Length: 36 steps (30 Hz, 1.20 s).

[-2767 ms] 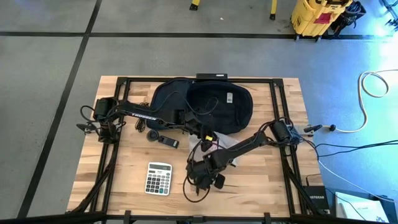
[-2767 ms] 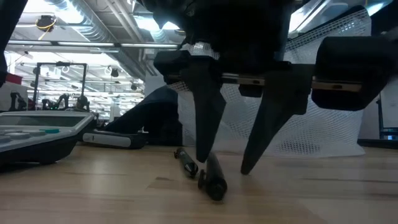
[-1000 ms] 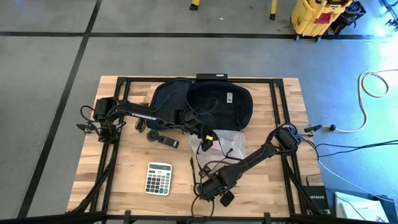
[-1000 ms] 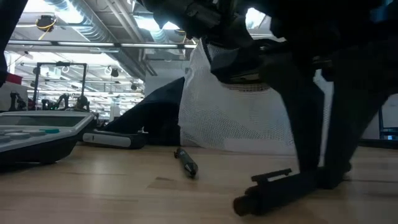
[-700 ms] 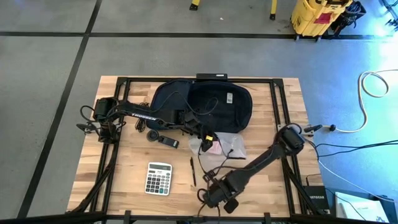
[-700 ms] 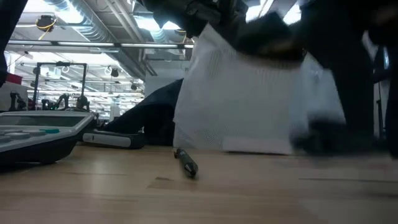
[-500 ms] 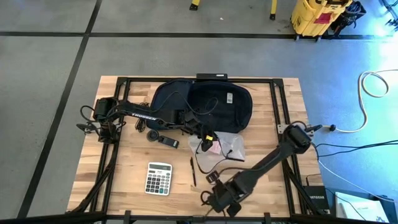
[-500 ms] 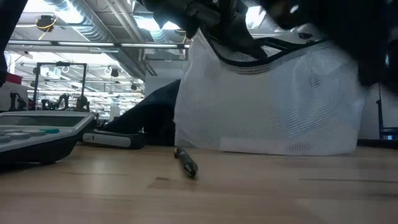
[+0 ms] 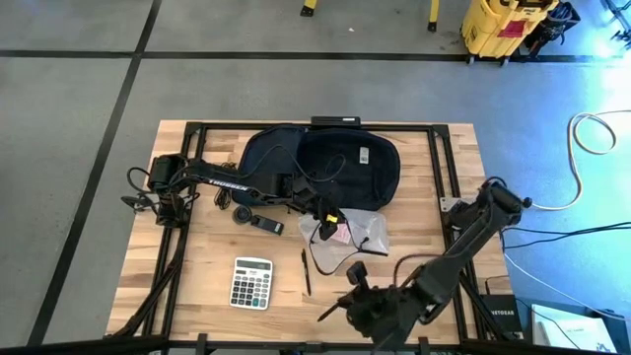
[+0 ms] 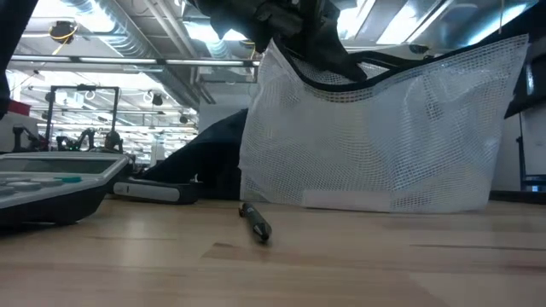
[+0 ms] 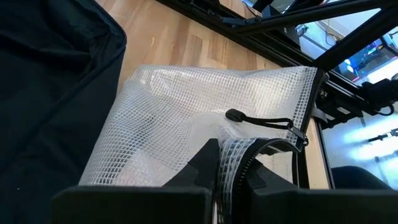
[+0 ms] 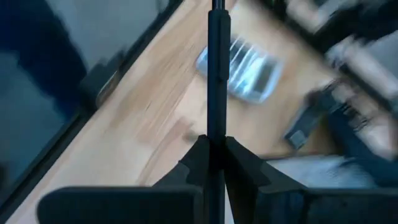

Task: Unpack backpack
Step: Put the black pen into the transparent zip bag

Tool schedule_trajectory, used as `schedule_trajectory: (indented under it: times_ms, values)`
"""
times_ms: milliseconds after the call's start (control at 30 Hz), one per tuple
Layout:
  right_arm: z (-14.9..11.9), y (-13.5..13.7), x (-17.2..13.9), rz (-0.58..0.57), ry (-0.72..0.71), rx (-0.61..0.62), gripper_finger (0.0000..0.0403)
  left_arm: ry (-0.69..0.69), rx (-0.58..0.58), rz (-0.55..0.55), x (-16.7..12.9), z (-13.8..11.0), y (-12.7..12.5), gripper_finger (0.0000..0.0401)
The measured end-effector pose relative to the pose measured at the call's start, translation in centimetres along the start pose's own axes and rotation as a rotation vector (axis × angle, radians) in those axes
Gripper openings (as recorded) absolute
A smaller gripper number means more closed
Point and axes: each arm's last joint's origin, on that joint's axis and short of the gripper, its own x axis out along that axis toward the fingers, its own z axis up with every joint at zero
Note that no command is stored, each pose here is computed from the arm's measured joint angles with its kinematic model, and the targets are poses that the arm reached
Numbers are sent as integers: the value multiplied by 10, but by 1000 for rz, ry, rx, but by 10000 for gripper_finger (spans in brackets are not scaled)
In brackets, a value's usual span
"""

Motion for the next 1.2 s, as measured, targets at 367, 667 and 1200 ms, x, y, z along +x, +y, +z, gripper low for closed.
schedule_trajectory:
  times_ms: [367,667,1200]
  values:
    - [-37,-50,-14,-96,-259,25,17,6,10,-10,1,-3,-6,0]
    - [-99,-79,19,-39,-397,146,17,-8,14,1,1,-2,-6,0]
    - [-139,-89,39,-174,-298,252,65,-18,15,-3,1,-1,-6,0]
